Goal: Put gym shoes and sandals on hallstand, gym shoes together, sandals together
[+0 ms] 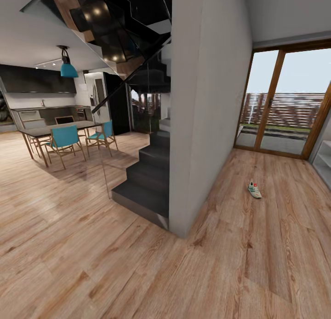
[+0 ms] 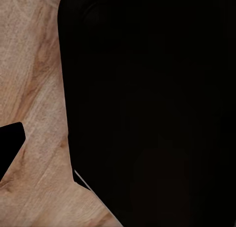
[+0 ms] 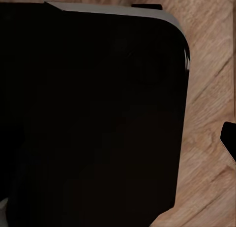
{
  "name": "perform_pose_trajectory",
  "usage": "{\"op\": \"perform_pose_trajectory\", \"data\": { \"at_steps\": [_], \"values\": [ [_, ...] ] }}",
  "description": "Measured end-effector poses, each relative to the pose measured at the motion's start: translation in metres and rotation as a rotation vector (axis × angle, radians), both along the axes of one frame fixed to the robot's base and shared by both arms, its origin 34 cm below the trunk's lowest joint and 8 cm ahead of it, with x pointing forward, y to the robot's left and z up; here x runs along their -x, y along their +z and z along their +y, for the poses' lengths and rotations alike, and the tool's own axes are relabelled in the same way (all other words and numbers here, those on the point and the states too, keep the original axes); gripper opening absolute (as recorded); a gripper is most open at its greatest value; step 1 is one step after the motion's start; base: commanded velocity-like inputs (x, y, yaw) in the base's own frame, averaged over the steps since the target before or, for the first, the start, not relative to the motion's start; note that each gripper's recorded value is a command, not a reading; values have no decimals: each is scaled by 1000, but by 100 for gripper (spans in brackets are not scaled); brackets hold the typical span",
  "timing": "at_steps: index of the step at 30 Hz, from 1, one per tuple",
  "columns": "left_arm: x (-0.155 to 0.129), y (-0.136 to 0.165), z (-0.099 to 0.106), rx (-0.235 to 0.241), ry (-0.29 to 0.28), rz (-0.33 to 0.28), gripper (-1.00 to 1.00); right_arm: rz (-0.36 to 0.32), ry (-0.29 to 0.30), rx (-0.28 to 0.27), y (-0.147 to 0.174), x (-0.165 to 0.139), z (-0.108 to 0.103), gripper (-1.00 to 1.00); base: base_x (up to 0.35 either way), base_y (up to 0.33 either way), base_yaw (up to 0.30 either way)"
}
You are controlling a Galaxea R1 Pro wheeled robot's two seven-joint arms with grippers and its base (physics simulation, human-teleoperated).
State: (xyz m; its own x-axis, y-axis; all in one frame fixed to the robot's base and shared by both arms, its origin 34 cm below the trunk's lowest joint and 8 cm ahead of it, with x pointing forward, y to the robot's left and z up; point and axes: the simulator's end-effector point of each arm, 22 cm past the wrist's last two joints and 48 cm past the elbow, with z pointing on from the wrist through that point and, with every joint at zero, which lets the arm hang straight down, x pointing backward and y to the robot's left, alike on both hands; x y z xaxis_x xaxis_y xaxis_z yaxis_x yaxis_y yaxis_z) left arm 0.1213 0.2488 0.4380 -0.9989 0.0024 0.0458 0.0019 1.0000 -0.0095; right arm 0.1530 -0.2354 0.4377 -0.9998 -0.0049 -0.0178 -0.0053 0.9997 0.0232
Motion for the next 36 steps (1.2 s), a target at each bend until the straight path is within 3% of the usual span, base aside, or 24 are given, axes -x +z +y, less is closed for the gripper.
{"op": "perform_pose_trajectory", "data": {
  "at_steps": [10, 16, 25, 33, 36],
  "values": [
    [-4, 0, 7, -11, -13, -9, 100, -25, -1, 2, 0, -12, -1, 100, 0, 0, 0],
    [-28, 0, 19, -32, -14, -69, 100, -59, -2, 7, 1, -22, -6, 100, 0, 0, 0],
    [-72, 4, 58, -84, -10, -181, 100, -160, -1, 57, 5, -57, -45, 100, 0, 0, 0],
    [-132, 15, 93, -129, -13, -309, 100, -253, 2, 104, 13, -90, -80, 100, 0, 0, 0],
    [-153, 19, 97, -134, -14, -354, 100, -292, 4, 130, 18, -105, -95, 100, 0, 0, 0]
  ]
}}
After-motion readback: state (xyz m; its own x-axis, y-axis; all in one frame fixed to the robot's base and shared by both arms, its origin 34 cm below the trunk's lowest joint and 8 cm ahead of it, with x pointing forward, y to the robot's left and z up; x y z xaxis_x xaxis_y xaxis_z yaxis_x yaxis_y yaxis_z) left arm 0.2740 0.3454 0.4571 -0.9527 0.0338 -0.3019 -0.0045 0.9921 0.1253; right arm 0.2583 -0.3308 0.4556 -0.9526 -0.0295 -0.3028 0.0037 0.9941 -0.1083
